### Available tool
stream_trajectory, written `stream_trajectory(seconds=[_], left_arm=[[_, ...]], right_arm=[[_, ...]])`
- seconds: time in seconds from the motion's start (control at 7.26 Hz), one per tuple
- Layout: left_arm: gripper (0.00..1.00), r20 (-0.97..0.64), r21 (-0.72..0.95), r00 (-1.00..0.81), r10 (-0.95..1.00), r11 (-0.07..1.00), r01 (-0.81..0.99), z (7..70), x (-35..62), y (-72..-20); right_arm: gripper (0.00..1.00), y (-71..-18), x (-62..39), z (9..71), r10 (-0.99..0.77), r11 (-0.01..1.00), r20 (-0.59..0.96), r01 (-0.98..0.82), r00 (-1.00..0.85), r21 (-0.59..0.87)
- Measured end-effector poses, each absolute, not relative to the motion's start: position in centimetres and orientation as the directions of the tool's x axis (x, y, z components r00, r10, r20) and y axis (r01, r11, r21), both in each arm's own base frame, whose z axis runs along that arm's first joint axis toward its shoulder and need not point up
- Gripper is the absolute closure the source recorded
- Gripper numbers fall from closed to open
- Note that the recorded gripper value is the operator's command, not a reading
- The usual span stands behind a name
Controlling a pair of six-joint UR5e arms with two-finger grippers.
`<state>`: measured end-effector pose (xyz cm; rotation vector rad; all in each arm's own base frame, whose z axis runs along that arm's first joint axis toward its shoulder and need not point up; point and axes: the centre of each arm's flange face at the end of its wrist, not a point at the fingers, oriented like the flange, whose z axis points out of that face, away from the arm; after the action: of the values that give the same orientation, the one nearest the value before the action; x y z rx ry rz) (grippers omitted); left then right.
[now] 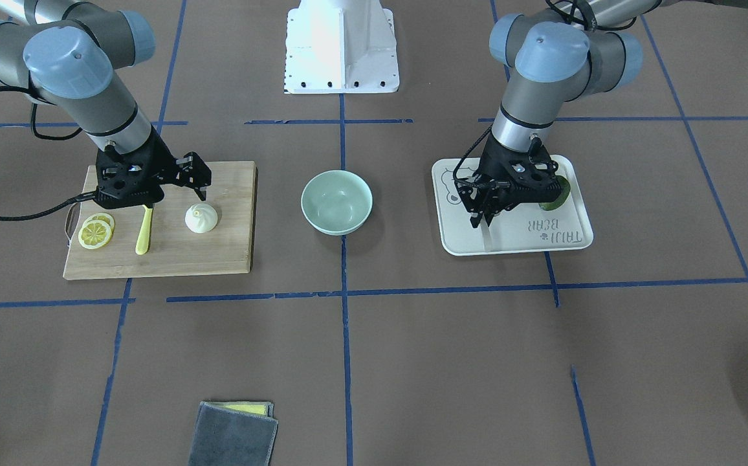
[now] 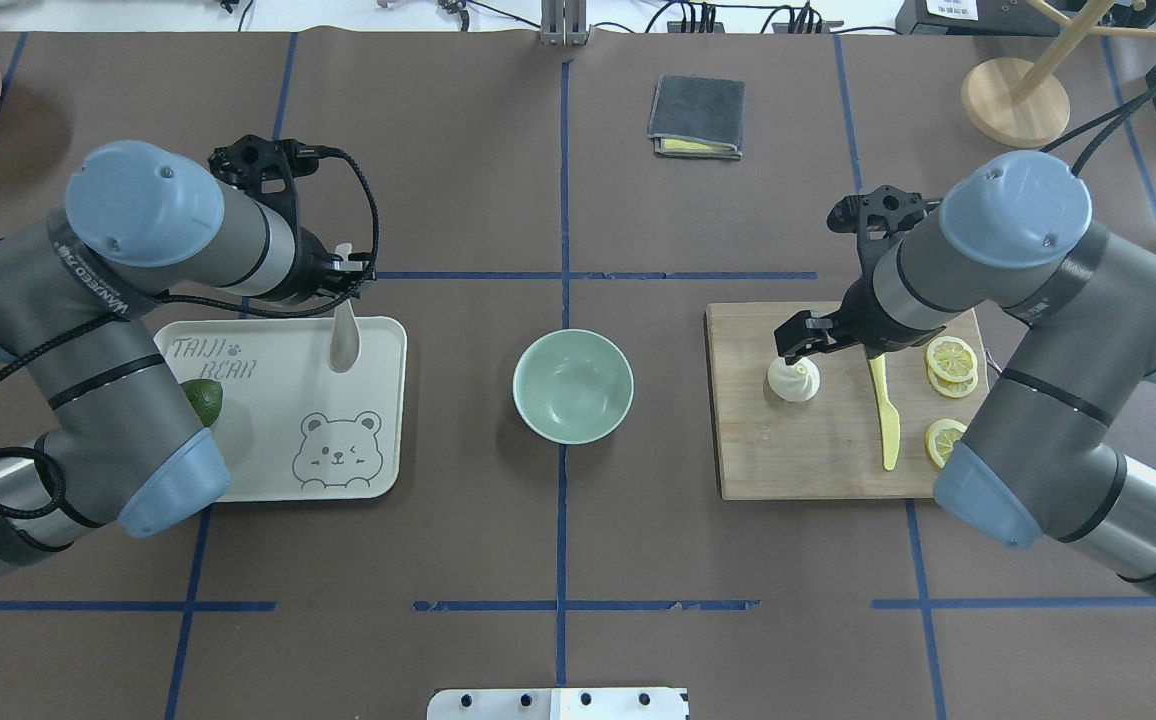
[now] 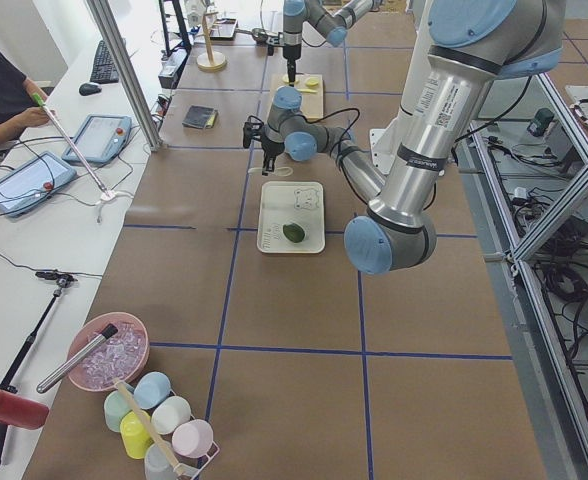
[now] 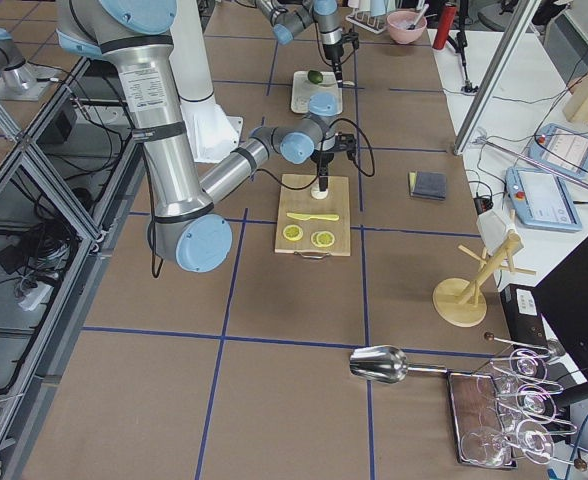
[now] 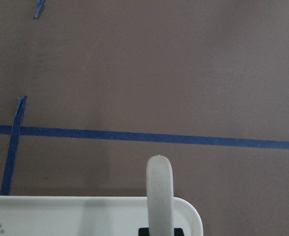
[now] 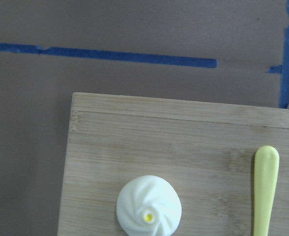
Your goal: Put spoon and bun in bowl
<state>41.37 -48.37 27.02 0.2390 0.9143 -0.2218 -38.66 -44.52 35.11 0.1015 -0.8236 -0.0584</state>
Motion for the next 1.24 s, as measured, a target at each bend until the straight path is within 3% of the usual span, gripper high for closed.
stream_trajectory(seconds=[0.55,0.69,0.96,1.24], left_arm=[[1.00,-0.857,-0.099,0.438,-0.273,0.920,0.380,19.6,45.4,-46.4],[1.00,-0.860,-0.119,0.422,-0.287,0.917,0.380,18.8,46.2,-45.8],[1.00,-0.863,-0.130,0.414,-0.291,0.918,0.376,18.2,46.7,-45.3],[1.00,-0.864,-0.147,0.402,-0.304,0.915,0.376,17.4,47.6,-45.2]], right_arm=[[0.11,-44.4,-42.4,37.0,-0.100,0.993,0.692,0.026,0.715,0.117],[0.22,-44.6,-42.8,37.4,-0.099,0.993,0.690,0.026,0.717,0.115],[1.00,-45.0,-43.3,37.9,-0.096,0.993,0.688,0.026,0.720,0.111],[1.00,-45.0,-43.4,37.9,-0.095,0.994,0.689,0.027,0.718,0.109]])
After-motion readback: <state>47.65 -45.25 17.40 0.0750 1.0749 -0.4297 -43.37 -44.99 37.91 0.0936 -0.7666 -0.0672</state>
